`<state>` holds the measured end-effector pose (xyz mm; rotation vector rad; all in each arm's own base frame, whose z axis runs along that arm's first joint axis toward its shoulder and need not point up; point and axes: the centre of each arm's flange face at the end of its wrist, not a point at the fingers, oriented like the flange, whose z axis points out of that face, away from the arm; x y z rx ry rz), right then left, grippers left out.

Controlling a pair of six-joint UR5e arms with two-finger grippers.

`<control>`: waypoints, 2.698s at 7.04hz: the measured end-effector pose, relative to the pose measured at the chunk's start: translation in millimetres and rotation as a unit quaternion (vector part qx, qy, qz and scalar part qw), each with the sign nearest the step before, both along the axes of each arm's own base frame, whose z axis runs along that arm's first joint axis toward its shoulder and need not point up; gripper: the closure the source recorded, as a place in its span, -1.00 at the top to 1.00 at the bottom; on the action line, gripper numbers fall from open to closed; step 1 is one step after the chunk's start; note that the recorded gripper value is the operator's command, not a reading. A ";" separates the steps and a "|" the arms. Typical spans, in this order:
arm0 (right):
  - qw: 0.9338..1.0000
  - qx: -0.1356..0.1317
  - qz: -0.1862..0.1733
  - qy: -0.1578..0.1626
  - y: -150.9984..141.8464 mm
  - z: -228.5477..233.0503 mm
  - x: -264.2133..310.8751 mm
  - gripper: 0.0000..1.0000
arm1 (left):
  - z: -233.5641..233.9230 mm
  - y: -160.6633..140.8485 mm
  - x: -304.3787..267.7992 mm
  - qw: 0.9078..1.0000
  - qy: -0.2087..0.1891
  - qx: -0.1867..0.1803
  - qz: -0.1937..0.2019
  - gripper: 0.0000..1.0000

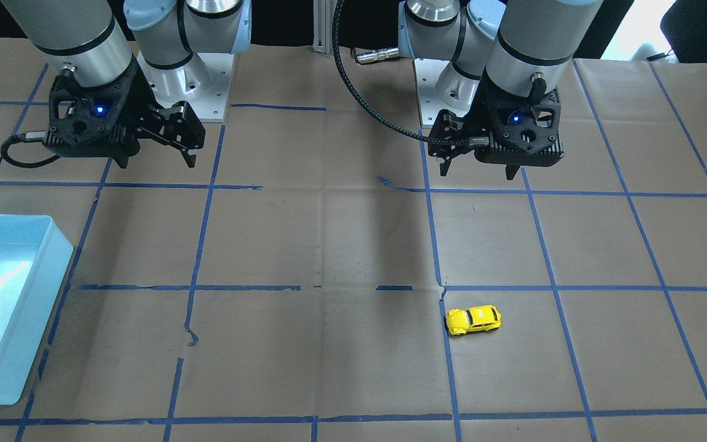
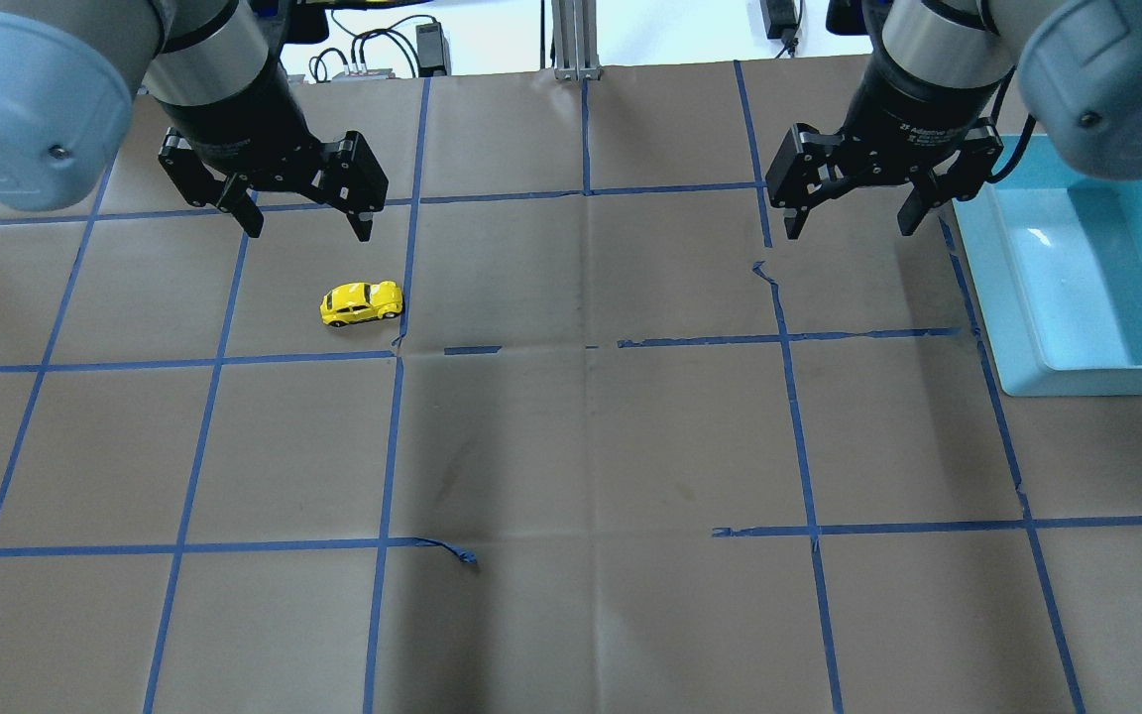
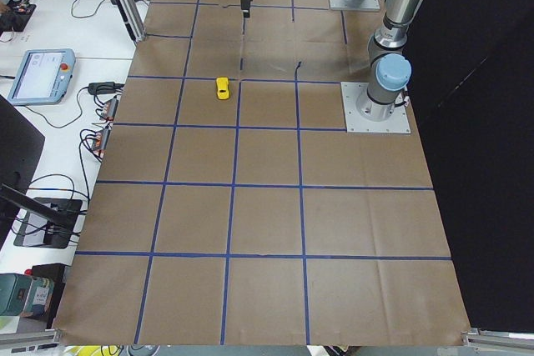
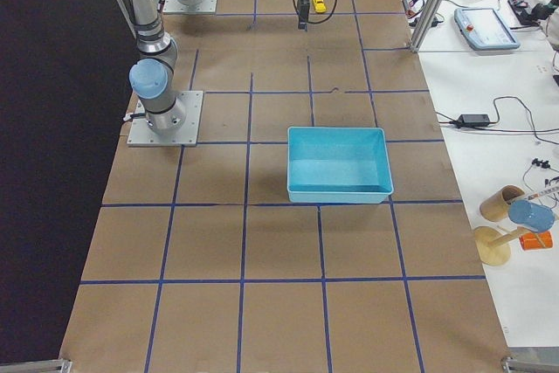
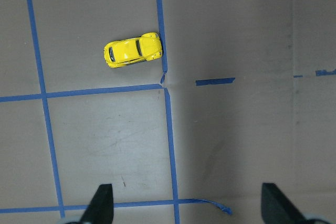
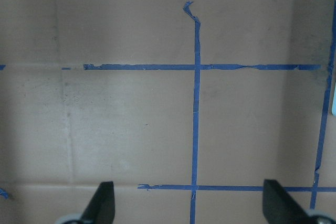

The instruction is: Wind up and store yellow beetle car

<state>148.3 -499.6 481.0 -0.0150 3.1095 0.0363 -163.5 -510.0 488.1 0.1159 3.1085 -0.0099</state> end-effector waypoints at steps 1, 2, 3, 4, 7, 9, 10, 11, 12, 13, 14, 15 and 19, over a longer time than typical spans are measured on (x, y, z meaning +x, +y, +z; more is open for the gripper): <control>1.000 0.000 0.000 0.000 0.1 0.1 0.0 1.00 | 0.3 0.4 -0.4 1.000 0.000 0.000 0.000 0.99; 1.000 0.000 0.000 0.000 0.0 0.0 0.0 1.00 | 0.4 1.0 -0.6 1.000 0.000 0.000 -0.001 0.99; 1.000 0.000 0.000 0.000 -0.1 -0.1 0.0 1.00 | -0.2 1.1 -0.5 1.000 0.000 0.000 -0.001 0.99; 1.000 0.000 0.000 0.000 -0.1 -0.2 0.0 1.00 | -0.5 1.0 -0.5 1.000 -0.001 0.000 -0.001 0.99; 1.000 0.000 0.000 0.000 0.0 0.1 0.0 1.00 | -2.7 0.2 -0.2 1.000 -0.002 0.003 -0.001 0.99; 1.000 0.001 0.000 0.000 -0.1 -0.8 0.0 1.00 | -8.9 -4.6 0.7 1.000 -0.006 0.007 -0.004 0.99; 1.000 0.001 0.000 0.000 -0.3 -1.4 0.0 1.00 | -13.4 -9.6 0.9 1.000 -0.008 0.008 -0.017 0.99; 1.000 0.002 0.000 0.000 -0.5 -1.8 0.0 1.00 | -18.5 -15.6 1.2 0.999 -0.012 0.010 -0.029 0.99; 1.000 0.002 0.000 0.000 -0.6 -2.0 0.0 1.00 | -21.3 -19.3 1.6 0.999 -0.016 0.012 -0.032 0.99; 1.000 0.002 0.000 0.000 -0.7 -2.1 0.0 1.00 | -22.6 -20.5 1.9 0.999 -0.017 0.012 -0.035 0.99; 1.000 0.002 0.000 0.000 -0.7 -2.1 0.0 1.00 | -25.4 -23.9 2.2 0.999 -0.018 0.007 -0.049 0.99; 1.000 0.002 0.000 0.000 -0.7 -2.1 0.0 1.00 | -32.9 -33.2 1.9 0.996 -0.018 -0.002 -0.083 0.98; 1.000 0.008 0.000 -0.001 1.5 -8.6 -1.1 1.00 | -78.0 -72.4 1.1 0.962 -0.018 -0.004 -0.274 0.98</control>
